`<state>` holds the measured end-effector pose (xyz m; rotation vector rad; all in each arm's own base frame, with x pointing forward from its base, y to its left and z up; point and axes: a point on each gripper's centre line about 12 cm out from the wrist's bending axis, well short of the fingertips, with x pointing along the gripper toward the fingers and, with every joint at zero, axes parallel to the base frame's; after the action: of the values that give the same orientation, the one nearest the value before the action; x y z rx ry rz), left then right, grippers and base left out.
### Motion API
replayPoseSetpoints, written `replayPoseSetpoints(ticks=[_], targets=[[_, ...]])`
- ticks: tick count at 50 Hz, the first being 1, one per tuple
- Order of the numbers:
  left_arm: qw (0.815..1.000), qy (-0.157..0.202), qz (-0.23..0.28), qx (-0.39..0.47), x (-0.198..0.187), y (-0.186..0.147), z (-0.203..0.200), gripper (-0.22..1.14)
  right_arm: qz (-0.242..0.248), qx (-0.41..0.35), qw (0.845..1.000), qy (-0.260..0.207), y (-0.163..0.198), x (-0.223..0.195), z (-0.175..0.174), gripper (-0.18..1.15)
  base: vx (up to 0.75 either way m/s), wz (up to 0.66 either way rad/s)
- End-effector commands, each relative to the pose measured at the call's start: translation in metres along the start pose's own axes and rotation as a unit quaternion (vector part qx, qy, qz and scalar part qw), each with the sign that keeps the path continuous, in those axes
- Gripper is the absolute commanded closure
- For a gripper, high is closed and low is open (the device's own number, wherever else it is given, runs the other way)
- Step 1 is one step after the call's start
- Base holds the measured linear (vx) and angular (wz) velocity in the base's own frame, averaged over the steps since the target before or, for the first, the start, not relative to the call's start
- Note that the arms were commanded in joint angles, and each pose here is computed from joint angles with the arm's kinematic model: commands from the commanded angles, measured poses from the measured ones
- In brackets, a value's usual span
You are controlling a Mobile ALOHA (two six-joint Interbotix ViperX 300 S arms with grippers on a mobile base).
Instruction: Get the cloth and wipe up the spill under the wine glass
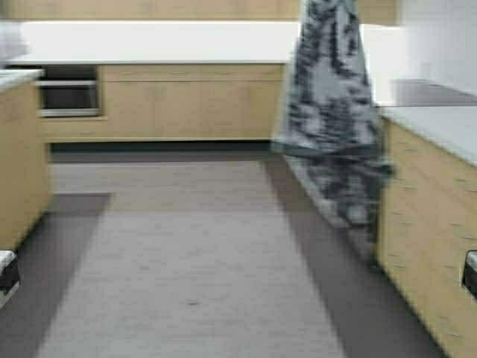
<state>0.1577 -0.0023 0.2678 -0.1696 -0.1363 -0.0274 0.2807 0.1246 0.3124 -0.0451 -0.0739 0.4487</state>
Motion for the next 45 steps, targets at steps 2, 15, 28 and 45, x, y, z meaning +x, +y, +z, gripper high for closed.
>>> replayPoseSetpoints(ticks=[2,15,28,45], targets=[[1.000,-0.015,-0.002,0.000,0.0014,-0.0015,0.0104,0.89,-0.014,0.005,1.000,-0.025,-0.0075,-0.0011,0.0103,0.91,-0.02,0.61],[1.000,-0.016,-0.002,0.002,0.0006,-0.0015,0.0099,0.89,-0.014,0.006,1.000,-0.027,-0.0077,-0.0007,0.0116,0.91,-0.01,0.59],[1.000,-0.011,-0.001,0.003,0.0016,-0.0011,0.0079,0.89,-0.015,0.006,0.999,-0.029,-0.0083,-0.0002,0.0134,0.91,0.00,0.47],[1.000,0.006,0.001,0.008,0.0096,-0.0003,0.0027,0.89,-0.014,0.005,0.999,-0.030,-0.0079,0.0001,0.0133,0.91,0.01,0.33]])
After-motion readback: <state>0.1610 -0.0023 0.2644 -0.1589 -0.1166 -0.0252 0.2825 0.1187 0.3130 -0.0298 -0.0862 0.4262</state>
